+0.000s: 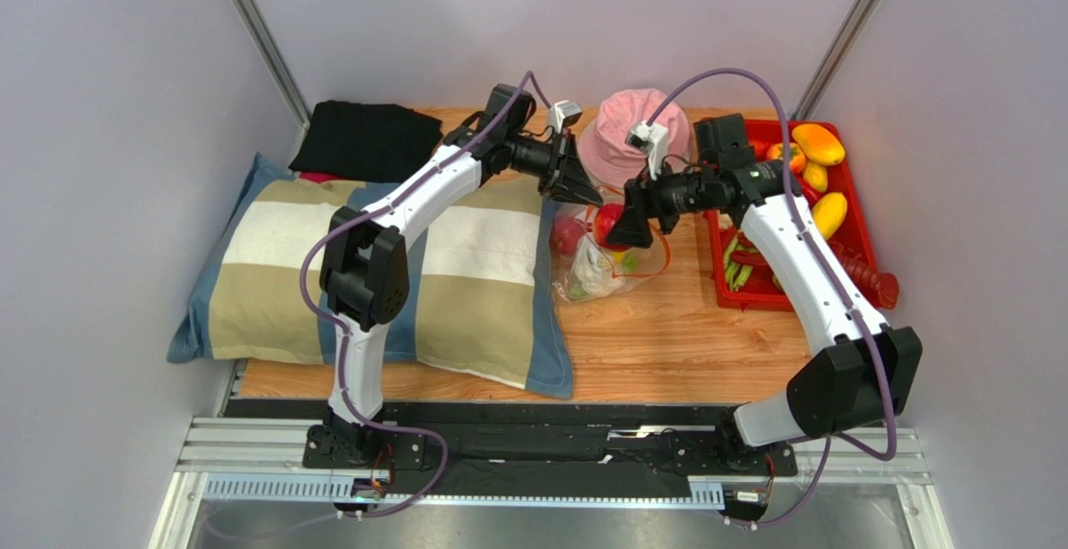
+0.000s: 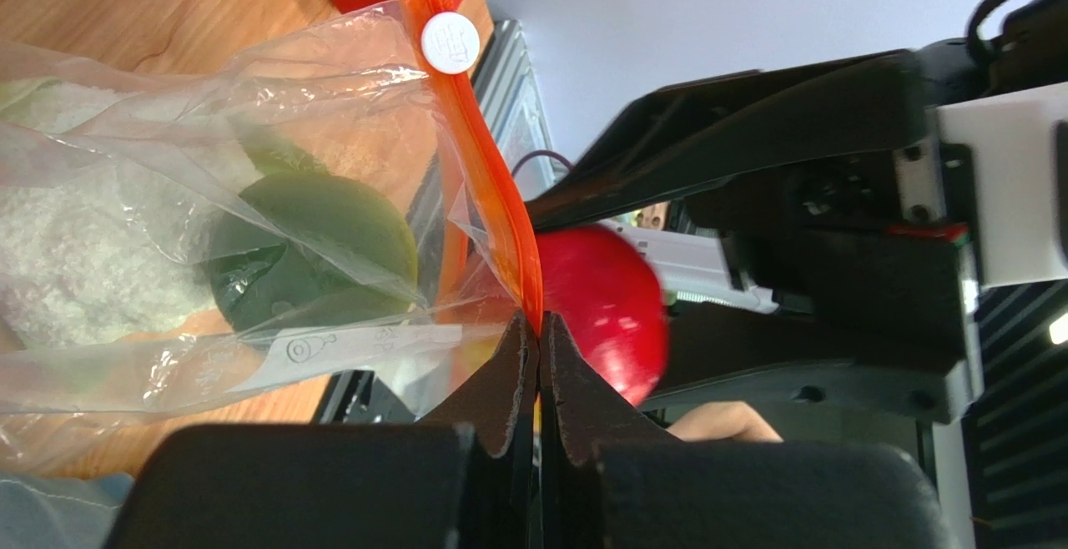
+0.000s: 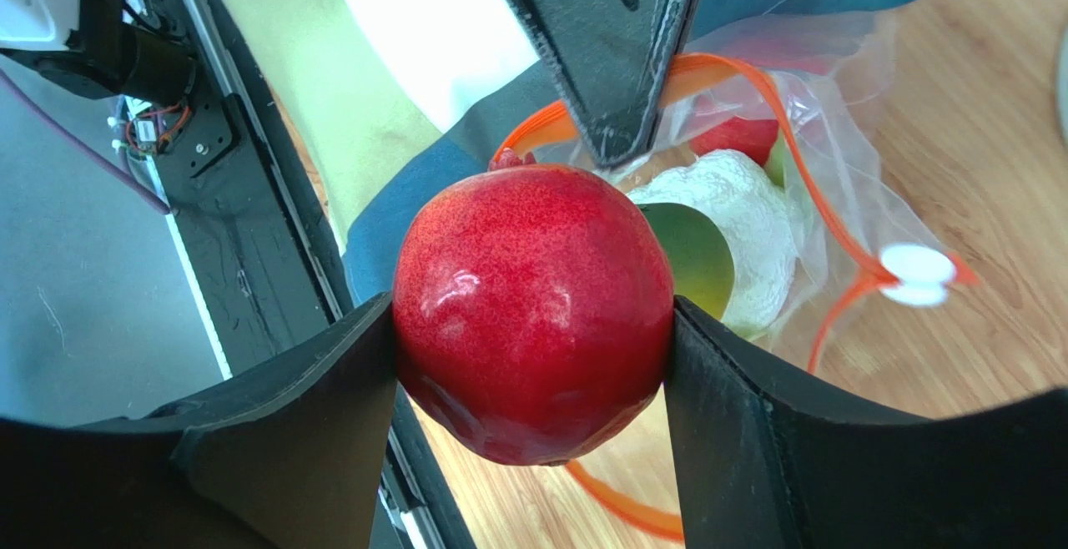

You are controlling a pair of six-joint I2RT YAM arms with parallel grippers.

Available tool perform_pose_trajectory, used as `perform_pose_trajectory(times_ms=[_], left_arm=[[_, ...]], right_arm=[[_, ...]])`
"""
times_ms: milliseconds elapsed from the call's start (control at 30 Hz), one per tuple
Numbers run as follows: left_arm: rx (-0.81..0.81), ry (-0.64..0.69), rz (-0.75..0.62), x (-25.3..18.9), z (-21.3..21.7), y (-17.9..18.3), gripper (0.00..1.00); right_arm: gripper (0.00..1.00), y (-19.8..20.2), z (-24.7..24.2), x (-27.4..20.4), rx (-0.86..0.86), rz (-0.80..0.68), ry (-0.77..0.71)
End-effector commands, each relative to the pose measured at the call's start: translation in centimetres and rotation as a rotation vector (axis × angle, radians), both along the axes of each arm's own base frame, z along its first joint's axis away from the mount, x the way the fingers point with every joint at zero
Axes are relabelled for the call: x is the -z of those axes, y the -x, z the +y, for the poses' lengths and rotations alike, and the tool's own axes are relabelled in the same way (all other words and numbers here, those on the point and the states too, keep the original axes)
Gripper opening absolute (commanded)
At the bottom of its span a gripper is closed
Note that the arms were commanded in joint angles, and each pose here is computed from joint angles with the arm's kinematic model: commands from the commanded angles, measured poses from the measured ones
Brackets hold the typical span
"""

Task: Place the food in the zip-top bag and seal the zipper
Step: Place the fake fruit in the zipper food storage bag.

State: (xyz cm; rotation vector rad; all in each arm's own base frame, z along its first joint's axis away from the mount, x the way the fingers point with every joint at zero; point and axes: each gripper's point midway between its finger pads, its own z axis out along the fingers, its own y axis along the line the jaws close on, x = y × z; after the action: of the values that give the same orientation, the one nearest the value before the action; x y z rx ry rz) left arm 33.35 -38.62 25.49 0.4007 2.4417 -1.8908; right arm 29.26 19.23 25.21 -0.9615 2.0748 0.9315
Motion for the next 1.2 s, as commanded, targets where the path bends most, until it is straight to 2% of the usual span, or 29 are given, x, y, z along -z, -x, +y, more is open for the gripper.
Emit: perform_pose_trajectory(times_ms=[0, 200, 400, 800, 1033, 1167], left_arm=[[0.049, 0.098, -0.069, -4.1, -0.2, 0.7, 0.00], [0.081, 0.115, -0.065, -4.4, -0.2, 1.4, 0.00], [0.101, 0.126, -0.058, -4.6, 0.0, 1.9, 0.00], [0.102, 0.126, -0.050, -4.8, 0.7, 1.6, 0.00], [0.100, 0.120, -0.063, -5.1, 1.1, 1.4, 0.00], [0.101, 0.118, -0.059, -5.3, 1.2, 1.7, 0.00]], right_arm=[[0.27, -2.9, 1.1, 1.2, 0.036, -0.041, 0.008], [0.27, -5.3, 1.2, 2.1, 0.118, 0.024, 0.017], [0.27, -7.1, 0.4, -0.3, 0.168, 0.073, -0.096], [0.26, -4.9, -1.5, -1.3, 0.148, 0.072, -0.114], [0.22, -3.8, -2.9, -0.1, 0.158, 0.089, -0.043], [0.21, -4.4, -3.3, -0.3, 0.202, 0.063, -0.033]])
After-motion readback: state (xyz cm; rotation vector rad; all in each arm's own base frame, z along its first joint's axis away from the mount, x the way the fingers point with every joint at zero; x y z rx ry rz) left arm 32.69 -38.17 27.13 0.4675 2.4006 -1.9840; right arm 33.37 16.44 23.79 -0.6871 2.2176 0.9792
